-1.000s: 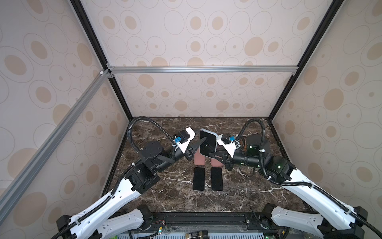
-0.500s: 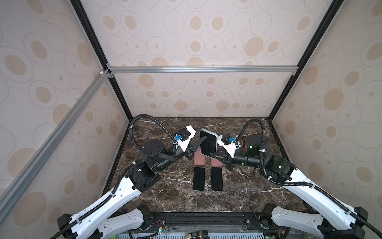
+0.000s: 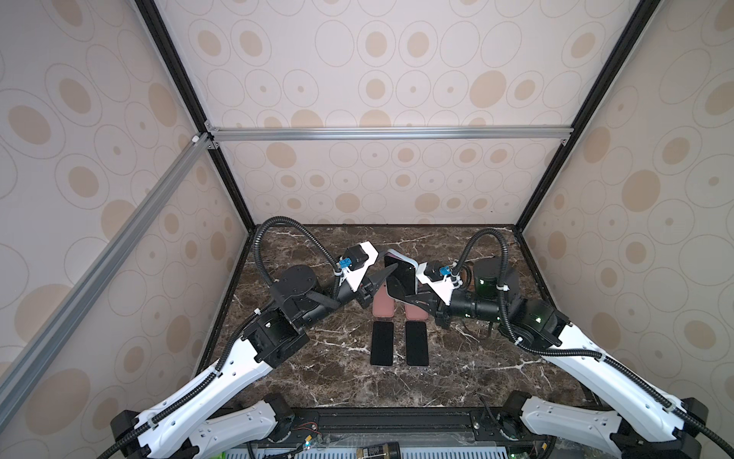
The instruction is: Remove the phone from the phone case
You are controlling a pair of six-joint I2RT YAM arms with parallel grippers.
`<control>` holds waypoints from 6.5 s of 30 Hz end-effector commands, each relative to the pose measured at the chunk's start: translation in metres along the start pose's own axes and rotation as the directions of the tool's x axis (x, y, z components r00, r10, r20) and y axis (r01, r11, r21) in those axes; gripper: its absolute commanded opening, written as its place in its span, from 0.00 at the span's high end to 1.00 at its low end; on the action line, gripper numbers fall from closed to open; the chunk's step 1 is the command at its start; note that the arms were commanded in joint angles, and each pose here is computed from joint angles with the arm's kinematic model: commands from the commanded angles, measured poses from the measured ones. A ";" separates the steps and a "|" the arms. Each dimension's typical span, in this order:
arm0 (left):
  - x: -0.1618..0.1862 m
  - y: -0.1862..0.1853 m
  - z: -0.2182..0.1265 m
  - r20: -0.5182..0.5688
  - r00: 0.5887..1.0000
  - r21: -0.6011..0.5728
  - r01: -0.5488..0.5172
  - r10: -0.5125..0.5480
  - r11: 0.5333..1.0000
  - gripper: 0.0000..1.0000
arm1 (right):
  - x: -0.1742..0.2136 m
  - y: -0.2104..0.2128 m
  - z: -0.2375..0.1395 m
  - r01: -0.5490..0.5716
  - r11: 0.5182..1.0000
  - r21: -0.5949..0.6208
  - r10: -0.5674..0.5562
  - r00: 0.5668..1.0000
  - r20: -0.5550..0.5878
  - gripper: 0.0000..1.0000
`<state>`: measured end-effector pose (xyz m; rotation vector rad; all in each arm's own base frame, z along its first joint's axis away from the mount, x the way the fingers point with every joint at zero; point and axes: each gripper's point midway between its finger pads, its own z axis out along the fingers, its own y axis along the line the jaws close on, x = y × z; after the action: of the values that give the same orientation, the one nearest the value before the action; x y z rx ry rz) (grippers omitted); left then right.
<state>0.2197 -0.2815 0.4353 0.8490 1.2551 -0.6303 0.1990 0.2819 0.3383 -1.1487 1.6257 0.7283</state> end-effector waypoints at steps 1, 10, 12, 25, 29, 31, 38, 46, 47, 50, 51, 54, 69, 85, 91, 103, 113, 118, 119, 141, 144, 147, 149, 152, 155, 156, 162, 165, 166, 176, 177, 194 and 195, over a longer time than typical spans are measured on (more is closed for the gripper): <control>0.040 -0.040 0.011 -0.127 0.992 0.196 0.041 -0.016 0.980 0.66 | -0.051 0.035 -0.010 0.243 0.961 -0.129 -0.212 0.953 0.215 1.00; 0.049 -0.047 0.008 -0.155 0.987 0.252 0.070 -0.031 0.965 0.66 | -0.054 0.037 -0.013 0.236 0.962 -0.140 -0.203 0.955 0.216 1.00; 0.051 -0.050 0.007 -0.164 0.986 0.279 0.080 -0.035 0.957 0.66 | -0.053 0.040 -0.015 0.244 0.958 -0.154 -0.208 0.954 0.215 1.00; 0.051 -0.062 -0.012 -0.172 0.979 0.453 0.177 -0.109 0.874 0.66 | -0.056 0.040 -0.026 0.245 0.959 -0.145 -0.208 0.951 0.227 1.00; 0.044 -0.060 -0.022 -0.138 0.978 0.488 0.204 -0.156 0.849 0.66 | -0.060 0.035 -0.035 0.219 0.964 -0.153 -0.175 0.951 0.256 1.00; 0.039 -0.058 -0.027 -0.122 0.976 0.505 0.219 -0.183 0.835 0.65 | -0.063 0.035 -0.040 0.215 0.963 -0.165 -0.165 0.948 0.274 1.00; 0.021 -0.071 -0.042 -0.115 0.958 0.639 0.273 -0.261 0.719 0.63 | -0.070 0.052 -0.051 0.214 0.928 -0.304 -0.119 0.946 0.303 1.00; 0.013 -0.072 -0.051 -0.093 0.950 0.660 0.282 -0.297 0.696 0.62 | -0.088 0.046 -0.062 0.226 0.935 -0.272 -0.100 0.907 0.408 1.00; 0.016 -0.072 -0.051 -0.106 0.946 0.657 0.299 -0.308 0.693 0.62 | -0.091 0.046 -0.063 0.225 0.936 -0.272 -0.094 0.902 0.422 1.00; 0.016 -0.071 -0.049 -0.091 0.945 0.654 0.295 -0.315 0.697 0.62 | -0.098 0.044 -0.061 0.214 0.936 -0.278 -0.071 0.892 0.447 1.00; 0.016 -0.070 -0.048 -0.090 0.943 0.653 0.299 -0.321 0.695 0.62 | -0.101 0.043 -0.061 0.212 0.935 -0.283 -0.064 0.889 0.453 1.00; 0.020 -0.070 -0.045 -0.102 0.939 0.651 0.312 -0.327 0.692 0.62 | -0.103 0.041 -0.055 0.203 0.933 -0.296 -0.050 0.890 0.453 1.00; 0.021 -0.065 -0.042 -0.100 0.951 0.620 0.289 -0.292 0.729 0.80 | -0.089 0.036 -0.043 0.167 0.938 -0.302 -0.042 0.923 0.381 1.00; 0.017 -0.054 -0.043 -0.085 0.962 0.570 0.259 -0.258 0.779 1.00 | -0.074 0.035 -0.040 0.122 0.947 -0.298 -0.024 0.950 0.313 1.00; 0.028 -0.012 -0.031 -0.107 0.980 0.299 0.194 -0.169 0.935 1.00 | -0.065 0.017 -0.042 0.032 0.984 -0.176 0.021 0.957 0.291 0.64; 0.048 0.001 -0.041 -0.205 0.968 0.253 -0.089 0.143 0.963 1.00 | -0.082 -0.018 -0.048 -0.088 0.996 -0.004 0.087 0.980 0.180 0.49; 0.065 -0.002 -0.044 -0.237 0.940 0.274 -0.178 0.245 0.945 1.00 | -0.072 -0.001 -0.012 -0.088 0.971 -0.222 0.071 0.994 -0.087 0.41; 0.068 -0.007 -0.045 -0.242 0.934 0.290 -0.187 0.261 0.939 1.00 | -0.073 -0.001 0.004 -0.090 0.969 -0.229 0.061 0.990 -0.129 0.42; 0.069 -0.008 -0.044 -0.245 0.934 0.293 -0.183 0.259 0.939 1.00 | -0.071 0.001 0.008 -0.082 0.970 -0.230 0.050 0.989 -0.140 0.42; 0.069 -0.022 -0.041 -0.230 0.932 0.334 -0.195 0.280 0.922 1.00 | -0.052 0.000 0.031 -0.090 0.971 -0.223 0.038 0.973 -0.227 0.45; 0.066 -0.022 -0.041 -0.221 0.934 0.333 -0.200 0.282 0.921 1.00 | -0.039 -0.010 0.033 -0.054 0.983 -0.173 0.004 0.961 -0.277 0.45; 0.065 -0.023 -0.041 -0.214 0.935 0.340 -0.201 0.283 0.919 1.00 | -0.026 -0.019 0.036 -0.020 0.991 -0.136 -0.025 0.948 -0.319 0.46; 0.065 -0.023 -0.040 -0.212 0.935 0.340 -0.201 0.283 0.919 1.00 | -0.021 -0.019 0.037 -0.013 0.990 -0.140 -0.036 0.940 -0.339 0.47; 0.064 -0.023 -0.041 -0.211 0.936 0.336 -0.203 0.284 0.920 1.00 | -0.016 -0.017 0.037 -0.013 0.987 -0.159 -0.045 0.934 -0.355 0.47; 0.063 -0.022 -0.041 -0.209 0.935 0.330 -0.208 0.286 0.921 1.00 | -0.012 -0.015 0.037 -0.020 0.985 -0.170 -0.045 0.928 -0.370 0.47; 0.063 -0.021 -0.040 -0.209 0.935 0.327 -0.209 0.286 0.922 1.00 | -0.010 -0.014 0.038 -0.032 0.984 -0.178 -0.039 0.925 -0.379 0.47; 0.063 -0.011 -0.038 -0.229 0.930 0.272 -0.224 0.289 0.936 1.00 | -0.005 -0.004 0.043 -0.137 0.966 -0.217 0.032 0.902 -0.430 0.51; 0.063 -0.004 -0.038 -0.236 0.926 0.235 -0.239 0.294 0.942 1.00 | -0.001 -0.001 0.045 -0.180 0.958 -0.221 0.065 0.893 -0.445 0.54; 0.063 -0.003 -0.038 -0.238 0.925 0.226 -0.243 0.295 0.943 1.00 | -0.001 -0.001 0.045 -0.187 0.958 -0.219 0.071 0.891 -0.449 0.54; 0.059 -0.002 -0.036 -0.222 0.928 0.219 -0.251 0.298 0.943 1.00 | 0.008 0.002 0.053 -0.234 0.944 -0.232 0.096 0.869 -0.486 0.55; 0.058 -0.002 -0.036 -0.218 0.930 0.220 -0.249 0.296 0.943 1.00 | 0.009 0.001 0.054 -0.234 0.945 -0.230 0.096 0.868 -0.487 0.55; 0.063 -0.001 -0.035 -0.223 0.930 0.211 -0.247 0.293 0.946 1.00 | 0.010 0.002 0.053 -0.292 0.937 -0.191 0.169 0.859 -0.483 0.78; 0.064 -0.001 -0.035 -0.223 0.929 0.212 -0.248 0.294 0.945 1.00 | 0.009 0.002 0.052 -0.301 0.936 -0.184 0.181 0.859 -0.479 0.79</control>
<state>0.2101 -0.2447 0.2981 1.3675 1.5463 -0.4614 0.2284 0.3347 0.3331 -1.3916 2.0176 0.8949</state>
